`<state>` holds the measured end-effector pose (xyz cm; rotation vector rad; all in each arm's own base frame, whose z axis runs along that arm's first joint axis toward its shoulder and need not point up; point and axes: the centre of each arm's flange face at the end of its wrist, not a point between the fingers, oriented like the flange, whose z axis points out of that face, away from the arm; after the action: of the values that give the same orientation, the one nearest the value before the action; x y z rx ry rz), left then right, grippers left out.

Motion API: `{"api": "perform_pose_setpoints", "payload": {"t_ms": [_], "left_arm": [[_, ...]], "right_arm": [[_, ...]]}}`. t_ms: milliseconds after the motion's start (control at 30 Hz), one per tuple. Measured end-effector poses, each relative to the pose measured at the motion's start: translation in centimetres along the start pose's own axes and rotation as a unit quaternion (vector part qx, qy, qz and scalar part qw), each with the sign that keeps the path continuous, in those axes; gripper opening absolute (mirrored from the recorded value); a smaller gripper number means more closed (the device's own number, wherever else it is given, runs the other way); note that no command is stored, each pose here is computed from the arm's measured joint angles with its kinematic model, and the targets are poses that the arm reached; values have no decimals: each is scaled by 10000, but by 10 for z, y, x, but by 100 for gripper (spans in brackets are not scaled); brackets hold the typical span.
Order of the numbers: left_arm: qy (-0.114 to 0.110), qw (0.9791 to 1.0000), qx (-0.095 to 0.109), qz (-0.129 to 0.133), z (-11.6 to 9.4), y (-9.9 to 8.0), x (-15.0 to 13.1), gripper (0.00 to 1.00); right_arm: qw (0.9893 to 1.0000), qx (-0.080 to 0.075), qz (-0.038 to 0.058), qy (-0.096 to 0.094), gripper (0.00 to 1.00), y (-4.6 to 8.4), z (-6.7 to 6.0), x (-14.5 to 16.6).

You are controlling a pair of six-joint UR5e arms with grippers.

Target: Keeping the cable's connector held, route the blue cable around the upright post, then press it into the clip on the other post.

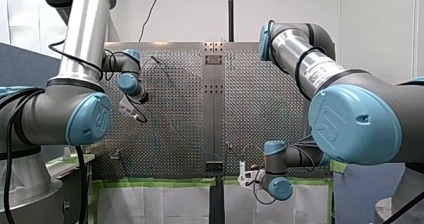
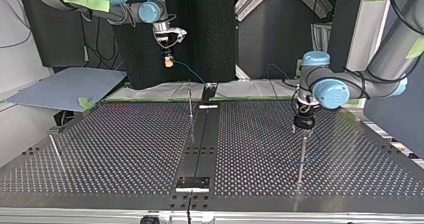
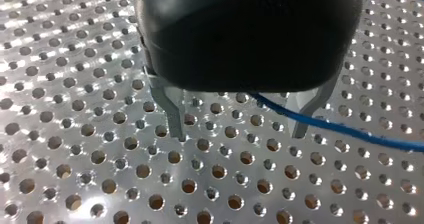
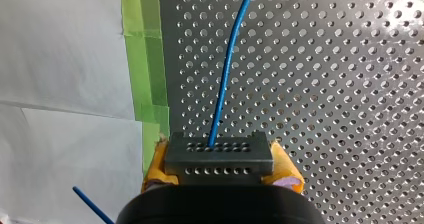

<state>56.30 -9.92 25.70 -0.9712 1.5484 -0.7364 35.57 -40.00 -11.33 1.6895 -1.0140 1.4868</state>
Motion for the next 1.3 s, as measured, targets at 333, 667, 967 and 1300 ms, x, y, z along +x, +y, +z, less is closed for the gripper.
{"api": "perform_pose_setpoints", "payload": {"t_ms": [333,667,967,1300], "left_arm": [[-98,9986,57,-514,-4,-7,-11,100],[-73,9947,1,-1022,-9,8,-8,100],[-49,9886,89,-1500,-14,4,-10,100],[8,9845,224,-1741,-35,-4,-14,100]], "right_arm": [[10000,2,0,2,0,0,0,0],[10000,2,-1,5,0,0,0,0],[10000,1,-1,9,0,0,0,0],[10000,0,-1,11,0,0,0,0]]}}
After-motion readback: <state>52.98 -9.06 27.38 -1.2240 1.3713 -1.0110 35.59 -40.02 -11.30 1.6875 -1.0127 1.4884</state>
